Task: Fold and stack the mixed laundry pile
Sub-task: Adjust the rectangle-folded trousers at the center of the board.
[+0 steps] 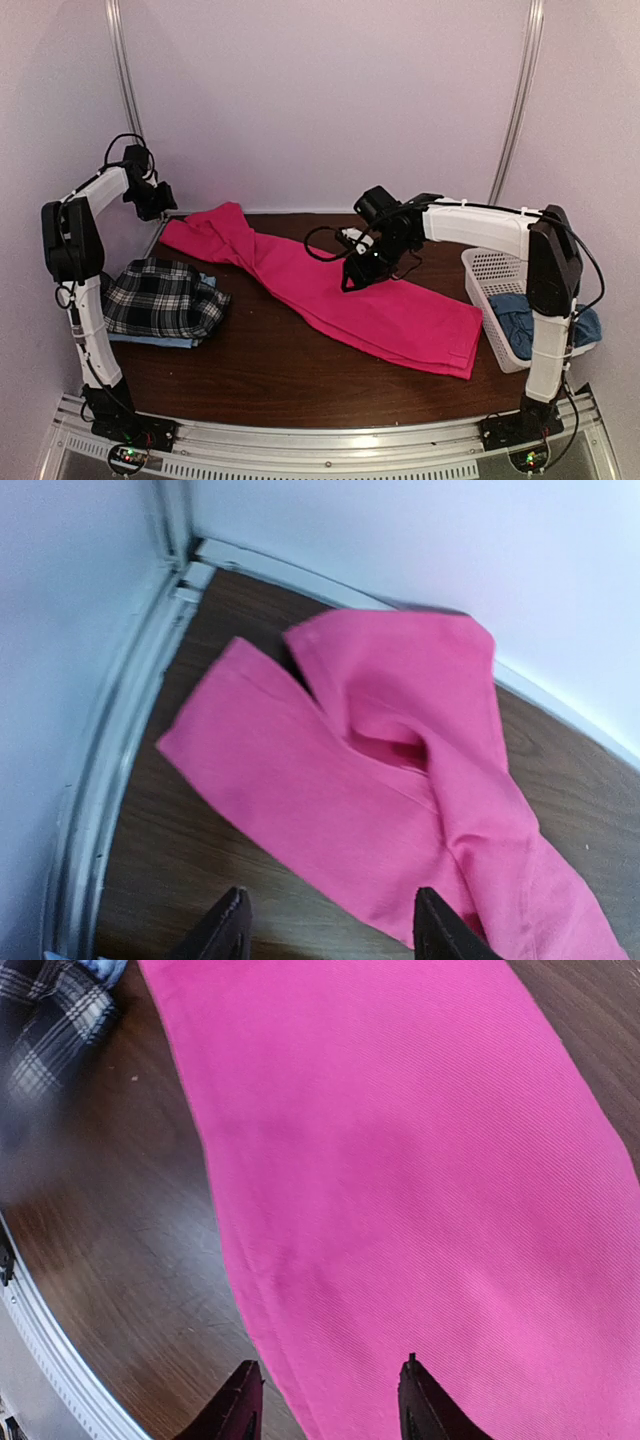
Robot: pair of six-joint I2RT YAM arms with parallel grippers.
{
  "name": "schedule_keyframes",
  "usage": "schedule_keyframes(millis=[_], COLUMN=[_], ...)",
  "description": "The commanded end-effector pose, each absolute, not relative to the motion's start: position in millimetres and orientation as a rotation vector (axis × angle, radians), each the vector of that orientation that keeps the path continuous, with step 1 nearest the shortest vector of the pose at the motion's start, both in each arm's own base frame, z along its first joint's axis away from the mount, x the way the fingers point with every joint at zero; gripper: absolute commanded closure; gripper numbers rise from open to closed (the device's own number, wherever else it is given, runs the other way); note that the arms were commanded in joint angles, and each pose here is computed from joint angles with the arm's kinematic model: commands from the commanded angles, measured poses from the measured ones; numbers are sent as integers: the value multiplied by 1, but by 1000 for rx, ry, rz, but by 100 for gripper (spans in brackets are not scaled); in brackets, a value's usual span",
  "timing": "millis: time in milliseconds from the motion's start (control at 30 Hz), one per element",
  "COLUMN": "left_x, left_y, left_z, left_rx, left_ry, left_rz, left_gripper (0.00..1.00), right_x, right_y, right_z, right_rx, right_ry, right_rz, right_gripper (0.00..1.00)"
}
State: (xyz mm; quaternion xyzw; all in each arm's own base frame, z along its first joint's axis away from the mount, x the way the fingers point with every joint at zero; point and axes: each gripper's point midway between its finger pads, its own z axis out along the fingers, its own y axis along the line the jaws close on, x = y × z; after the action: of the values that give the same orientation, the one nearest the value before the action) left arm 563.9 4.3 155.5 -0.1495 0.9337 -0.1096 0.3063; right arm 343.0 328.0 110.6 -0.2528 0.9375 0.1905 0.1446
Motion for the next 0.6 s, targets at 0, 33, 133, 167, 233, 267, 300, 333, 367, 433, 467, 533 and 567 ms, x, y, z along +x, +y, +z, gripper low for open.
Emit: schedule_keyframes(millis=[0,33,133,167,233,267,300,333,367,433,467,533,567], left_x=[550,550,552,553,556,558,560,562,564,566,566,568,568], left_y=[37,38,44,46,49,49,50,51,51,52,51,51,51], left_z=[120,113,97,92,83,78,73,69,63,51,42,31,26], left_rx=[-585,-606,-660,-676,-692,-691,-694,-697,-701,-716,-723,-746,-756], left_ry=[2540,2551,2561,2561,2562,2562,2562,2560,2562,2573,2584,2595,2600], left_rz=[-268,-278,-263,-251,-230,-228,-223,-220,-219,-216,-221,-226,-228], left_gripper=[44,44,44,44,44,43,43,42,40,29,28,27,27], right_x=[338,334,327,325,320,318,316,314,312,308,307,304,303], right_y=[361,369,387,392,399,401,401,402,403,404,404,403,401], right_z=[112,111,103,99,90,85,77,72,67,58,54,46,40], right_rx=[-864,-901,-984,-1004,-1034,-1044,-1049,-1054,-1058,-1069,-1075,-1088,-1097], right_ry=[2652,2648,2644,2645,2650,2657,2671,2681,2688,2703,2707,2719,2727], right_rz=[624,634,634,628,613,600,577,568,555,533,521,488,464], right_gripper=[51,50,48,47,46,45,44,43,42,40,39,37,36])
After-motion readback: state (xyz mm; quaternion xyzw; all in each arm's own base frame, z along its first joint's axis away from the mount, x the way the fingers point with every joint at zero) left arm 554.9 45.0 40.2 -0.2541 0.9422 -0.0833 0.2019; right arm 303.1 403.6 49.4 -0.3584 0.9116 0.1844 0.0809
